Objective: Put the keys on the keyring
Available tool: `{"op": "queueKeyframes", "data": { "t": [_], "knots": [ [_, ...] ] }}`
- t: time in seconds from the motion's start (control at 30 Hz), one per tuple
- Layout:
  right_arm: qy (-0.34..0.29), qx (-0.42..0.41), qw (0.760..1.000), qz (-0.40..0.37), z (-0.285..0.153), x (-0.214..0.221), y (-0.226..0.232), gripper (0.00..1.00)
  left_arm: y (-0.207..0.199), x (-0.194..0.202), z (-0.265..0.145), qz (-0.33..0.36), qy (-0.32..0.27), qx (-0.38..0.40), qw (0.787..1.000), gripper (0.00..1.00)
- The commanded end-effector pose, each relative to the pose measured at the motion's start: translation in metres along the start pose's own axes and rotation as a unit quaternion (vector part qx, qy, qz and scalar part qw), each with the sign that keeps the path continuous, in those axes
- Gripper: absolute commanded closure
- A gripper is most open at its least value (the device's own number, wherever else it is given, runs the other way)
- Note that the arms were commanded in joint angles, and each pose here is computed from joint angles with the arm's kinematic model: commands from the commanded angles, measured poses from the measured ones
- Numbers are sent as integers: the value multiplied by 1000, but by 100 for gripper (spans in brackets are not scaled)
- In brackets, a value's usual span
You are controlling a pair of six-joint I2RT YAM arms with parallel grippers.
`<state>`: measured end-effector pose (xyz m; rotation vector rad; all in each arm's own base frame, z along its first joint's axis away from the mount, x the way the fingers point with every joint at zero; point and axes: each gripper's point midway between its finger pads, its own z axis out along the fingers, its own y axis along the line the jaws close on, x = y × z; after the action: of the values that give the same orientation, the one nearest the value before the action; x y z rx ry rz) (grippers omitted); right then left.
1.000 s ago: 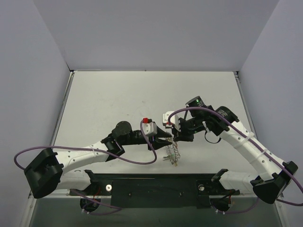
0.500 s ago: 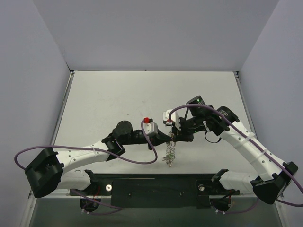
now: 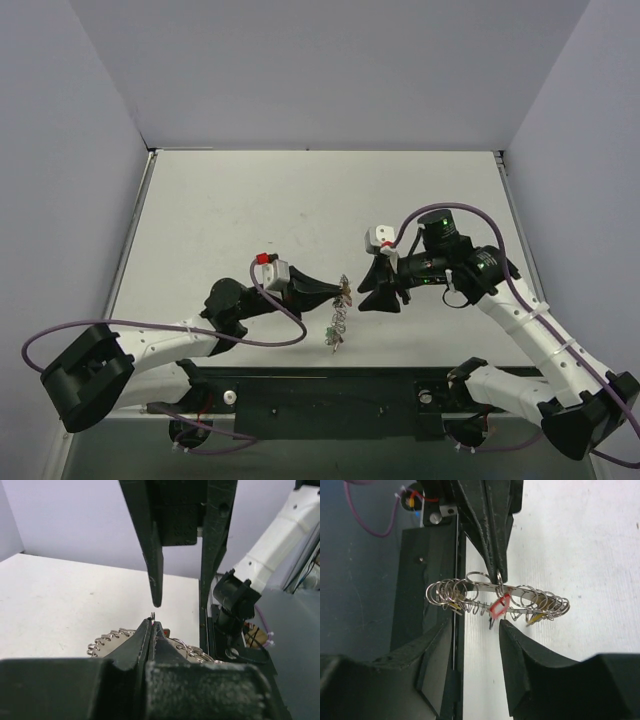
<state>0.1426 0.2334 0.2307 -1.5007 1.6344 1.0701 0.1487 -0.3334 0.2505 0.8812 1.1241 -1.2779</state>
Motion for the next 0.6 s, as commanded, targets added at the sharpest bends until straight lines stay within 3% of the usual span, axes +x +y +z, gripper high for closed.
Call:
{"op": "queueKeyframes", "data": {
  "t": [0.0, 0.07, 0.13, 0.57],
  "knots": [
    [-97, -22, 995, 22, 5, -42, 2, 61, -14, -86, -4, 10, -164, 38, 986, 100],
    [-165, 0, 986, 23, 3, -81, -12, 61, -16, -92, -5, 8, -175, 50, 983, 100],
    [-195, 3, 979, 54, 1, -96, -15, 61, -17, -94, -6, 3, -179, 58, 982, 100],
    [-152, -6, 984, 94, 7, -72, -13, 63, -19, -113, -16, 7, -201, 69, 977, 100]
  ]
}}
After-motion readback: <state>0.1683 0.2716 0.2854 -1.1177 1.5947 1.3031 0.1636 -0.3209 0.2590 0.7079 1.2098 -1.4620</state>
